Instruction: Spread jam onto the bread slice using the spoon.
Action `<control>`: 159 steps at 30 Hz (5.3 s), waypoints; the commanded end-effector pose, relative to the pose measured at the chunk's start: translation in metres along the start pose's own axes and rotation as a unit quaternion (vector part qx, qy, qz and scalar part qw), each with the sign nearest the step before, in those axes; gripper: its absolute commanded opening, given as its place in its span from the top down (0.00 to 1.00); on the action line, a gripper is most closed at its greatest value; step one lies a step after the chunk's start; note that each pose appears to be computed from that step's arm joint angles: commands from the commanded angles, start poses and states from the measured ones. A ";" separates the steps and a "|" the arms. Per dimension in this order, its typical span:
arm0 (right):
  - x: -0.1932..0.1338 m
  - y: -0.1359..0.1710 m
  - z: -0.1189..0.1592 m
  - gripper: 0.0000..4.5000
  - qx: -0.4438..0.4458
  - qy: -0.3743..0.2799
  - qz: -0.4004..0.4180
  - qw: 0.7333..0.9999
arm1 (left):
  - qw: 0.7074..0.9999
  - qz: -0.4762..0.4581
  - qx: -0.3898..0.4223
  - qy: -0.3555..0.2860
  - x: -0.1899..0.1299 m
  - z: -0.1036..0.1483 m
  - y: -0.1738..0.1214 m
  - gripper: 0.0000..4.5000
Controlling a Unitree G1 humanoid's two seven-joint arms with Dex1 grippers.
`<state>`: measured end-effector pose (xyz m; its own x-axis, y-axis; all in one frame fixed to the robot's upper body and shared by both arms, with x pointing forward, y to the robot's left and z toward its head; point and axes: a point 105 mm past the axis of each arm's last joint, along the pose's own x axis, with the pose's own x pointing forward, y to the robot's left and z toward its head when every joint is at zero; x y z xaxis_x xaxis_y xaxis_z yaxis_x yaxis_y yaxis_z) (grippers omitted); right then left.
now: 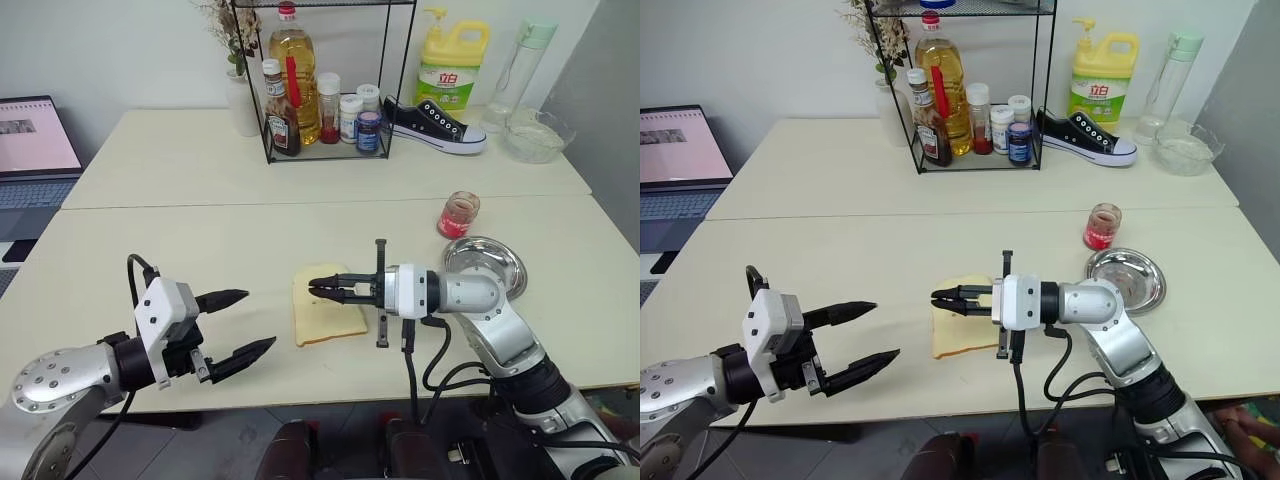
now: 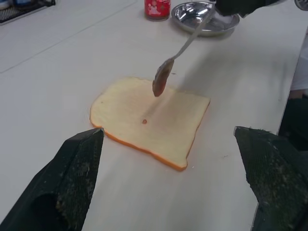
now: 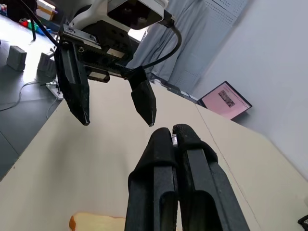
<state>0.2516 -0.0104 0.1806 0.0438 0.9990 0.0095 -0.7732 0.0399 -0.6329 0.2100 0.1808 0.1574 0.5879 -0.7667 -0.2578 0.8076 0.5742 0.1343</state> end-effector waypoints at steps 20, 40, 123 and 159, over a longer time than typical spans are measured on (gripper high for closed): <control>-0.001 -0.032 0.022 0.99 0.100 -0.042 -0.079 0.991 | 1.000 -0.005 0.014 0.002 -0.001 0.003 0.002 0.00; -0.015 -0.057 -0.063 0.99 0.636 -0.034 -0.206 0.742 | 1.000 0.002 0.012 0.004 -0.004 0.002 -0.003 0.00; -0.021 -0.026 -0.096 0.99 0.613 0.027 -0.133 0.778 | 1.000 -0.010 0.019 0.008 -0.003 0.002 -0.003 0.00; -0.030 -0.084 -0.068 0.99 0.632 -0.062 -0.211 0.743 | 1.000 -0.003 0.028 0.004 -0.002 0.009 0.005 0.00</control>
<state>0.3679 -0.0417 0.1591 0.4957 0.8669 0.0522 -0.6359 0.3214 0.7017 0.2121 0.1819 0.1592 0.5817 -0.7642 -0.2786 0.8126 0.5616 0.1559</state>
